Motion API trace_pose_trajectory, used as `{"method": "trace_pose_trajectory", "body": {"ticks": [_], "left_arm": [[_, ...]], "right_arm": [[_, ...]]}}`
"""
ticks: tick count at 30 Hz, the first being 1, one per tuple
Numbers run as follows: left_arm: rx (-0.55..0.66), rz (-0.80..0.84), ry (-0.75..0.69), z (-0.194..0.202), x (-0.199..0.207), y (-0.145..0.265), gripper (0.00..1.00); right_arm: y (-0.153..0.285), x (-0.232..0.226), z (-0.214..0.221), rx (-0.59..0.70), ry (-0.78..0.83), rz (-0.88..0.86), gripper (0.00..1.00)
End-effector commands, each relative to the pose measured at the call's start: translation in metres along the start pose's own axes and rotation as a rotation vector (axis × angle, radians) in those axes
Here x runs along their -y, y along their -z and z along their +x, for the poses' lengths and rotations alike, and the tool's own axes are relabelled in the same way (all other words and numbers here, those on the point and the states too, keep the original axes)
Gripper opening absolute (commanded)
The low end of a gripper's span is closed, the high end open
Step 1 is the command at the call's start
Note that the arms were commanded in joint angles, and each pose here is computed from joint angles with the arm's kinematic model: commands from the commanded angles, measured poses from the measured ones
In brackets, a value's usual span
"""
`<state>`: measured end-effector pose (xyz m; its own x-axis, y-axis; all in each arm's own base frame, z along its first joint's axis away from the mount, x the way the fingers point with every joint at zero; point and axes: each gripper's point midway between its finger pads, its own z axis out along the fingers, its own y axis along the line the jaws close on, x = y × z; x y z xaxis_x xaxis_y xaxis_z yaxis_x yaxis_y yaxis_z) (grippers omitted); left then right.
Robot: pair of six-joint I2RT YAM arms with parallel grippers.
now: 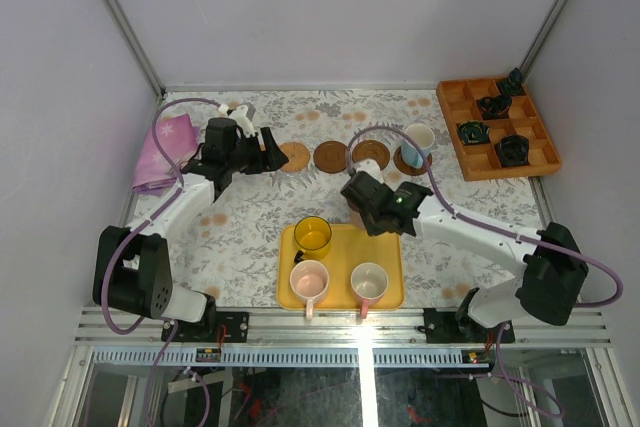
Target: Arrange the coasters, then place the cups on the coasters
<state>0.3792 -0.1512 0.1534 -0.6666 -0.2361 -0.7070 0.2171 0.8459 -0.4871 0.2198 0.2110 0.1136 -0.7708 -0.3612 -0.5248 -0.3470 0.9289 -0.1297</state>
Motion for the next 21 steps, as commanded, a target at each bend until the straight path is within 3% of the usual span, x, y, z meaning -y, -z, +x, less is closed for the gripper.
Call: {"method": "trace_pose_trajectory", "body": {"ticks": [1,12,21], "left_arm": [[0.048,-0.008,-0.032,-0.018,0.000,-0.002,0.69],[0.037,-0.011,-0.033,-0.026,-0.002,-0.015,0.69],[0.028,-0.022,-0.042,-0.030,-0.004,-0.021,0.69]], "right_arm": [[0.002,0.031,-0.077,0.187,-0.081,0.106,0.00],[-0.059,0.082,-0.139,0.225,-0.173,0.188,0.00],[-0.104,0.090,-0.169,0.271,-0.195,0.157,0.00]]}}
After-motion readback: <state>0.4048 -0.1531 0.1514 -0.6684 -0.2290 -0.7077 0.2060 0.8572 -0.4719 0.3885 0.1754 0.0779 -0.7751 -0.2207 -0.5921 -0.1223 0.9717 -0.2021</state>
